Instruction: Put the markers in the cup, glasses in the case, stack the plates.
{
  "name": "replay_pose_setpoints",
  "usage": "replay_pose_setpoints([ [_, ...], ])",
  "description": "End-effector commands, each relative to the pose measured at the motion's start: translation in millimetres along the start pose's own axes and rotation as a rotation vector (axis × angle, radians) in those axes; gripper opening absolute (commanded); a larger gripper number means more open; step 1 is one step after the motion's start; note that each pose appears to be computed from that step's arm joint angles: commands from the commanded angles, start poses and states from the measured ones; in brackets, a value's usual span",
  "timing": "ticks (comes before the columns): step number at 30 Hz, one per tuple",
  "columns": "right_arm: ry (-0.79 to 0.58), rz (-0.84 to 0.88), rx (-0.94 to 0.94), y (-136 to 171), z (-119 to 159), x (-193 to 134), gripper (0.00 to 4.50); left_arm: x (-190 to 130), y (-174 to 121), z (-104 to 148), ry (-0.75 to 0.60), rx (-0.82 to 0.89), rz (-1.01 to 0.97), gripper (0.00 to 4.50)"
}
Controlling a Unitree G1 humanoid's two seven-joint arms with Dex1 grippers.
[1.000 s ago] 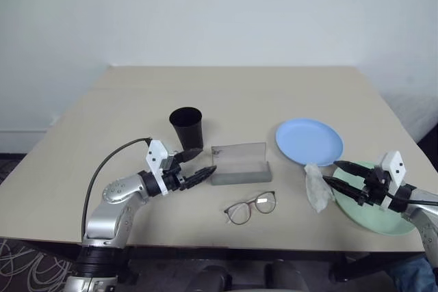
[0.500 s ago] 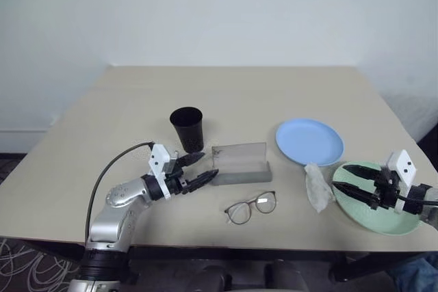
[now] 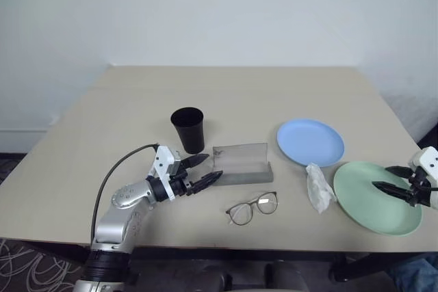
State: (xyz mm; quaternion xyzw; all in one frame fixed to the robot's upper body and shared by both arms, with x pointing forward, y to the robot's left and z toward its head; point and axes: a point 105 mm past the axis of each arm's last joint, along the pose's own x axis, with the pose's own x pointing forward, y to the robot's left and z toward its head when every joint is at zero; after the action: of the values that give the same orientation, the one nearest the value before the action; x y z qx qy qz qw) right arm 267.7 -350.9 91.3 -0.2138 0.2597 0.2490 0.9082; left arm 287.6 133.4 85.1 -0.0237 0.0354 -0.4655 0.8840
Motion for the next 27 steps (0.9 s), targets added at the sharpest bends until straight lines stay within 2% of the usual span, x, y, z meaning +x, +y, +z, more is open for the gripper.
replay_pose_setpoints([
  [1,0.030,-0.110,-0.012,-26,-3,-8,3.03,4,-2,12,-0.033,0.046,-0.013,3.64],
  [9,0.093,-0.166,0.161,-44,-30,-16,3.03,6,-1,12,-0.032,0.049,-0.022,3.64],
  [16,0.086,-0.140,0.311,-44,-31,-15,3.03,9,-6,18,-0.040,0.051,-0.064,3.64],
  [24,0.124,-0.116,0.344,-39,-37,-12,3.03,12,-9,16,-0.037,0.047,-0.077,3.64],
  [27,0.128,-0.117,0.355,-39,-38,-11,2.13,13,-11,16,-0.036,0.045,-0.088,3.68],
])
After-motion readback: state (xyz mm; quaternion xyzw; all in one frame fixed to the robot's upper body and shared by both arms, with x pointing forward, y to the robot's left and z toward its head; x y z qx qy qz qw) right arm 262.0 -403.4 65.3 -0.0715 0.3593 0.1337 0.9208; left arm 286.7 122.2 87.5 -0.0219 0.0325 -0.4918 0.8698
